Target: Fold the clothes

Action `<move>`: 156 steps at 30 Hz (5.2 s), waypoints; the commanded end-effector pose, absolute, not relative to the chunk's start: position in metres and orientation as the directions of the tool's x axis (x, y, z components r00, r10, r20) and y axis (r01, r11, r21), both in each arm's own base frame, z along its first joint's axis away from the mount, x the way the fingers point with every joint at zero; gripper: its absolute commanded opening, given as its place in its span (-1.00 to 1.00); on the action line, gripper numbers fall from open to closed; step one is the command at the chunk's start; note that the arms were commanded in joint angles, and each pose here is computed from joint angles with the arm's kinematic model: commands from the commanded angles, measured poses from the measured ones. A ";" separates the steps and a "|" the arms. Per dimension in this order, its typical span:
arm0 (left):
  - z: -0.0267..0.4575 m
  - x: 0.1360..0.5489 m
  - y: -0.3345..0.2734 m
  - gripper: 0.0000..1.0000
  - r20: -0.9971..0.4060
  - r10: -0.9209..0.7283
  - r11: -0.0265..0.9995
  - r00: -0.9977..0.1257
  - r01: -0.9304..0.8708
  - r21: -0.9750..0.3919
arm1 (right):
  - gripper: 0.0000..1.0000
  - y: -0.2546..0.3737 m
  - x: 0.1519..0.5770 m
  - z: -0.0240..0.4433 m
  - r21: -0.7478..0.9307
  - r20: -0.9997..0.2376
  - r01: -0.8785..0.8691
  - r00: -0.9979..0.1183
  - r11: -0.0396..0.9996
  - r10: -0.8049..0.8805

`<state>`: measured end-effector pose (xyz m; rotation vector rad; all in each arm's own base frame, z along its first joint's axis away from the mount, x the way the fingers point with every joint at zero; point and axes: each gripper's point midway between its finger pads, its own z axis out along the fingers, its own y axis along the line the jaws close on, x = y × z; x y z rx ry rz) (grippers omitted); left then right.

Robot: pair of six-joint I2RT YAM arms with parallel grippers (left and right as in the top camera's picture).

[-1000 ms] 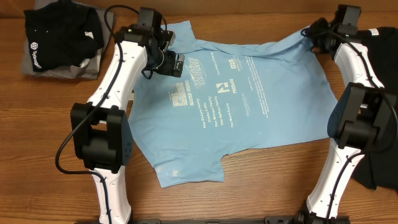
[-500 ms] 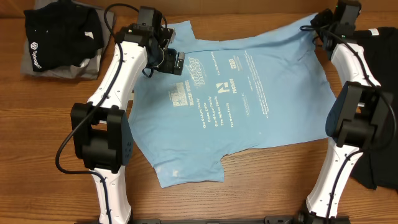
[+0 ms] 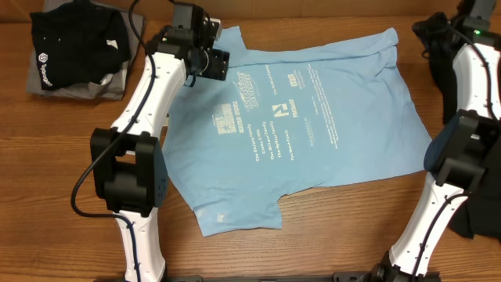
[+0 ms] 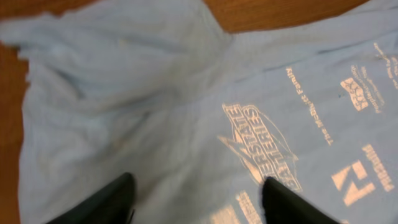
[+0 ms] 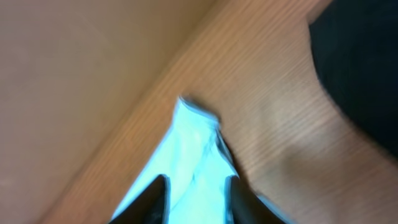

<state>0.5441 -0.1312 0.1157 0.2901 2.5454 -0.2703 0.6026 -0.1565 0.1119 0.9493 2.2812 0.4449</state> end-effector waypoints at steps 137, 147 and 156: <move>0.115 0.210 -0.137 1.00 0.309 -0.015 1.000 -0.951 -0.010 0.016 | 1.00 -0.219 0.404 0.244 0.094 -0.422 0.817 -0.485 0.569 0.766; 0.067 0.156 -0.130 1.00 0.452 0.008 0.998 -0.892 0.037 0.056 | 1.00 -0.243 0.400 0.217 0.061 -0.382 0.835 -0.486 0.546 0.786; 0.047 0.159 -0.126 1.00 0.287 -0.059 0.998 -0.956 -0.056 0.017 | 1.00 -0.248 0.407 0.187 0.034 -0.335 0.839 -0.503 0.543 0.797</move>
